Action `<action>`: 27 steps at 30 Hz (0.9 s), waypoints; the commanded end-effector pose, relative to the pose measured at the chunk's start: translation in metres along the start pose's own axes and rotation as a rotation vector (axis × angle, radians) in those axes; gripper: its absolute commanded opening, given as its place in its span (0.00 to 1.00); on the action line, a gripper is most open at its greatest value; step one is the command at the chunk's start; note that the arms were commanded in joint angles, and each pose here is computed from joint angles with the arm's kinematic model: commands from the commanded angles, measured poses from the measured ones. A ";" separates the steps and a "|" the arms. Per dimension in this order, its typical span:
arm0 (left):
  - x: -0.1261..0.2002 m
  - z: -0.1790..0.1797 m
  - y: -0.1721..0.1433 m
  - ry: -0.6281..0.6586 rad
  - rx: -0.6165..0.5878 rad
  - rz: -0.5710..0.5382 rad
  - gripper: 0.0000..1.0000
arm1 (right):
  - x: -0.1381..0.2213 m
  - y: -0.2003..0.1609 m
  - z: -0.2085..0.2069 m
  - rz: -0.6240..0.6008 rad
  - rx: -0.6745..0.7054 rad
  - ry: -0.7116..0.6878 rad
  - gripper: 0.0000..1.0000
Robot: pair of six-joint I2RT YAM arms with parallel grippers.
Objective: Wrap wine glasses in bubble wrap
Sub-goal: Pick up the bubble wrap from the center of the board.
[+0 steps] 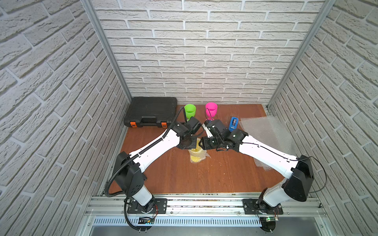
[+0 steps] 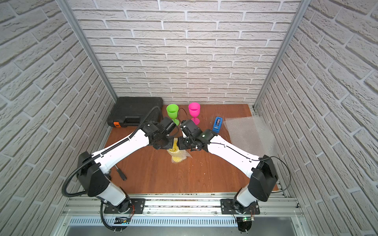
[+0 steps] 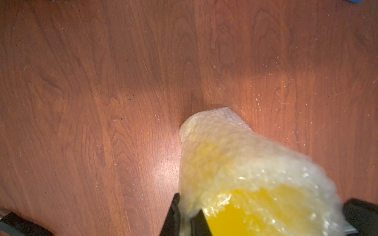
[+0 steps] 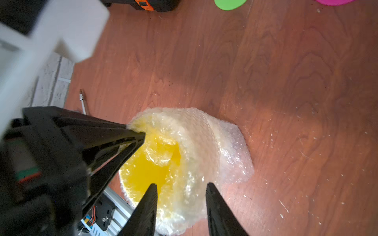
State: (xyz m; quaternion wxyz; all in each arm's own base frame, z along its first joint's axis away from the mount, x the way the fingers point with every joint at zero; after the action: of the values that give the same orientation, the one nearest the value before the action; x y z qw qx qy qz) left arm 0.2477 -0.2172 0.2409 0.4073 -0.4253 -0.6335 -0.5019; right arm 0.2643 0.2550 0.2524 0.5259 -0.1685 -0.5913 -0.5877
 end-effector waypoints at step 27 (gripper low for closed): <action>0.049 0.020 0.022 -0.356 -0.021 -0.366 0.76 | 0.075 0.015 -0.066 -0.016 0.031 -0.442 0.03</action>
State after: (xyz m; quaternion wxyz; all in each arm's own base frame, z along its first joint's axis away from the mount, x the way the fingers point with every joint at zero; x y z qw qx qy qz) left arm 0.2461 -0.1950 0.2909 0.2262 -0.3987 -0.7562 -0.4669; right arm 0.2758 0.1892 0.2811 0.4157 -0.2856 -0.6859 -0.5245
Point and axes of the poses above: each gripper's point midway between its finger pads, its own x axis back along the fingers, its own z axis along the line the jaws close on, y = z × x, the point moved 8 cm from there along x, back along the fingers, and after that the axes turned 13 degrees about x, right-handed, at the moved point
